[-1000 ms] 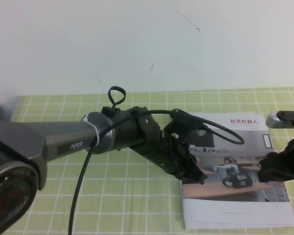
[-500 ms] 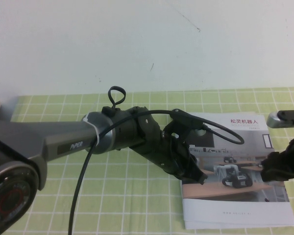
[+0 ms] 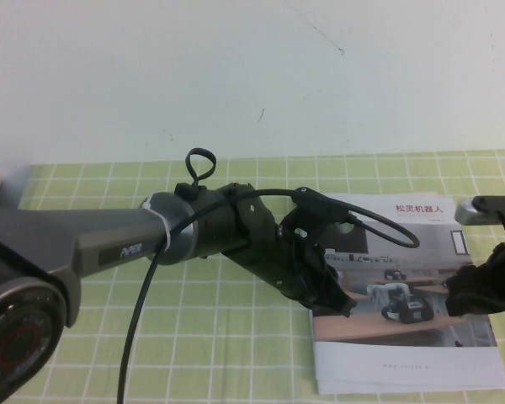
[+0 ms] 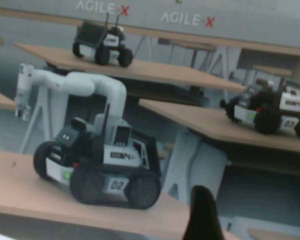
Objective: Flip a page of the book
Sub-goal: Open the closed book
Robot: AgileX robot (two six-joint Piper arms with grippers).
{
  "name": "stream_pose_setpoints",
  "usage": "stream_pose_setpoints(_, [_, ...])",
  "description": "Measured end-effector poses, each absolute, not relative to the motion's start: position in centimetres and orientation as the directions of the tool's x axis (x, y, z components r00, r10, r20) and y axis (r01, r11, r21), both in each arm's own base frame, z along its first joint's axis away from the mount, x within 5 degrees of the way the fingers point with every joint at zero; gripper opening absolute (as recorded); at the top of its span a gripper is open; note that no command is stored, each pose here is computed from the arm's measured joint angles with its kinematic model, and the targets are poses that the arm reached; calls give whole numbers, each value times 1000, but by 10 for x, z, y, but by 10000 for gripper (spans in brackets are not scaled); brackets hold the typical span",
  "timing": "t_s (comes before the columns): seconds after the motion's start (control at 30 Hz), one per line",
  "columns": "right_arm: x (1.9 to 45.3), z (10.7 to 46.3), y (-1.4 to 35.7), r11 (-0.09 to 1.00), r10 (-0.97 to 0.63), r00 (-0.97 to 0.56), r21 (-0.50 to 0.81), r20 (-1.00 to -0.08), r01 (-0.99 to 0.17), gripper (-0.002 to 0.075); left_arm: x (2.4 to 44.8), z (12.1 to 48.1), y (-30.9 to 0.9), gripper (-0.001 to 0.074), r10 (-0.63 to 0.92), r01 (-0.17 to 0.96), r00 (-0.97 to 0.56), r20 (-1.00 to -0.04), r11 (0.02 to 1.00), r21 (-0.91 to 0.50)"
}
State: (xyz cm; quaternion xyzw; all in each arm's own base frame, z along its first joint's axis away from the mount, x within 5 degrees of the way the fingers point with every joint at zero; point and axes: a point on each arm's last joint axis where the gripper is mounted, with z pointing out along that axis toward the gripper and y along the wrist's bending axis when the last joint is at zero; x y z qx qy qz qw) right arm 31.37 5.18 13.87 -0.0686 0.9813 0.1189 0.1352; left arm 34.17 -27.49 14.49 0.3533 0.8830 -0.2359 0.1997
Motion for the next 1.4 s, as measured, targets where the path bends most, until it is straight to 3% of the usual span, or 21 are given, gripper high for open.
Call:
stream_pose_setpoints(0.57, [322, 150, 52, 954, -123, -953, 232, -279, -191, 381, 342, 145, -275, -4, 534, 721, -668, -518, 638, -271])
stream_pose_setpoints(0.93, [322, 165, 56, 936, -130, -930, 267, -344, -229, 221, 342, 144, -274, -4, 540, 725, -663, -518, 636, -264])
stream_pose_setpoints(1.4, [322, 170, 62, 911, -131, -917, 319, -376, -262, 158, 342, 144, -274, -4, 544, 728, -659, -519, 633, -261])
